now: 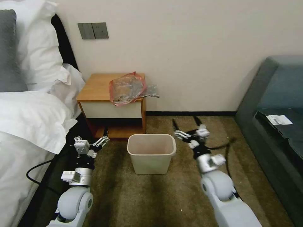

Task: Pick up the garbage bag from the table and place it over the trash can.

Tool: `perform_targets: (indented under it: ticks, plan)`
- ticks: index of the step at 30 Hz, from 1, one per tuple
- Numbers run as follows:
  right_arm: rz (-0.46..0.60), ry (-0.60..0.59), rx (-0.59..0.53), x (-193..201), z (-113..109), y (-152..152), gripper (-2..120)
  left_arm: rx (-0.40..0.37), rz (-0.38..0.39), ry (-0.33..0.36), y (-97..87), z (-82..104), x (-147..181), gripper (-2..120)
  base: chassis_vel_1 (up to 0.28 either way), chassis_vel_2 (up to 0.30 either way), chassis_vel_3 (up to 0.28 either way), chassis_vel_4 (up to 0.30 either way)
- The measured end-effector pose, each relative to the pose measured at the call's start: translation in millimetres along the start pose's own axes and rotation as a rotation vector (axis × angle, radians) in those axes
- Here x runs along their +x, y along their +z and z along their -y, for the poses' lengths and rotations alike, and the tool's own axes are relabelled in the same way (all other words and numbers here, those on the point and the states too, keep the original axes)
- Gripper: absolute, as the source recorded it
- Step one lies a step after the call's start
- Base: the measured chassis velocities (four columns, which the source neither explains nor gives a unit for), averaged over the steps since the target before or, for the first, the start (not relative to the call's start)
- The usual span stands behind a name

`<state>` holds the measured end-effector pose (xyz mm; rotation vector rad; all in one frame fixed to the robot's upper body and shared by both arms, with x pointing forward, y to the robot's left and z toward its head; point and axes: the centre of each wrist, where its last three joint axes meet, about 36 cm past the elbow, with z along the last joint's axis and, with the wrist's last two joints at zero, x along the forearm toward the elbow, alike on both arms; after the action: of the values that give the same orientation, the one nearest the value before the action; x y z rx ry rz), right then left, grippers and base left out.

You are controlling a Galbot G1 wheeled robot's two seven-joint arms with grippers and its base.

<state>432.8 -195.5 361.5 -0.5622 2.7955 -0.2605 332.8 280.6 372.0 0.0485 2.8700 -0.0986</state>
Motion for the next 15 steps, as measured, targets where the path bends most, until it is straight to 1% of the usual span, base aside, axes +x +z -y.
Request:
perform_targets:
  ticks: [1, 4, 5, 6, 7, 8, 9, 10, 11, 12, 13, 14, 15]
  plan:
    - [-0.011, -0.028, 0.098, -14.6, 4.8, 6.0, 100, -0.003, -0.001, -0.003, 2.1, -0.8, -1.9, 98, 0.0, 0.0, 0.0, 0.0]
    - [-0.032, -0.071, 0.285, -49.7, 21.9, 12.6, 100, -0.008, -0.012, -0.015, 10.4, -2.9, -4.4, 98, 0.0, 0.0, 0.0, 0.0]
    - [-0.032, -0.071, 0.285, -49.7, 21.9, 12.6, 100, -0.008, -0.012, -0.015, 10.4, -2.9, -4.4, 98, 0.0, 0.0, 0.0, 0.0]
    - [-0.034, -0.08, 0.316, -56.9, 26.0, 12.6, 100, -0.008, -0.015, -0.017, 12.2, -2.9, -4.1, 98, 0.0, 0.0, 0.0, 0.0]
    - [-0.043, -0.113, 0.402, -75.1, 37.1, 12.6, 100, -0.009, -0.025, -0.021, 17.7, -2.3, -2.3, 98, 0.0, 0.0, 0.0, 0.0]
    - [-0.047, -0.138, 0.463, -87.4, 44.7, 12.0, 100, -0.01, -0.031, -0.022, 21.1, -1.5, -1.0, 98, 0.0, 0.0, 0.0, 0.0]
    - [-0.047, -0.138, 0.463, -87.4, 44.7, 12.0, 100, -0.01, -0.031, -0.022, 21.1, -1.5, -1.0, 98, 0.0, 0.0, 0.0, 0.0]
    - [-0.049, -0.15, 0.49, -92.4, 47.7, 12.0, 100, -0.01, -0.033, -0.023, 22.4, -1.3, -0.5, 98, 0.0, 0.0, 0.0, 0.0]
    - [-0.057, -0.187, 0.569, -108.7, 55.0, 14.1, 100, -0.012, -0.043, -0.024, 27.7, 0.1, 1.0, 98, 0.0, 0.0, 0.0, 0.0]
    - [-0.057, -0.197, 0.587, -113.4, 56.1, 14.4, 100, -0.012, -0.045, -0.024, 28.8, 0.5, 1.0, 98, 0.0, 0.0, 0.0, 0.0]
    - [-0.058, -0.23, 0.638, -126.4, 57.5, 15.3, 100, -0.014, -0.048, -0.025, 31.7, 1.9, 0.4, 98, 0.0, 0.0, 0.0, 0.0]
    - [-0.058, -0.23, 0.638, -126.4, 57.5, 15.3, 100, -0.014, -0.048, -0.025, 31.7, 1.9, 0.4, 98, 0.0, 0.0, 0.0, 0.0]
    - [-0.059, -0.251, 0.666, -133.8, 57.2, 16.0, 100, -0.013, -0.048, -0.025, 32.7, 2.9, -0.4, 98, 0.0, 0.0, 0.0, 0.0]
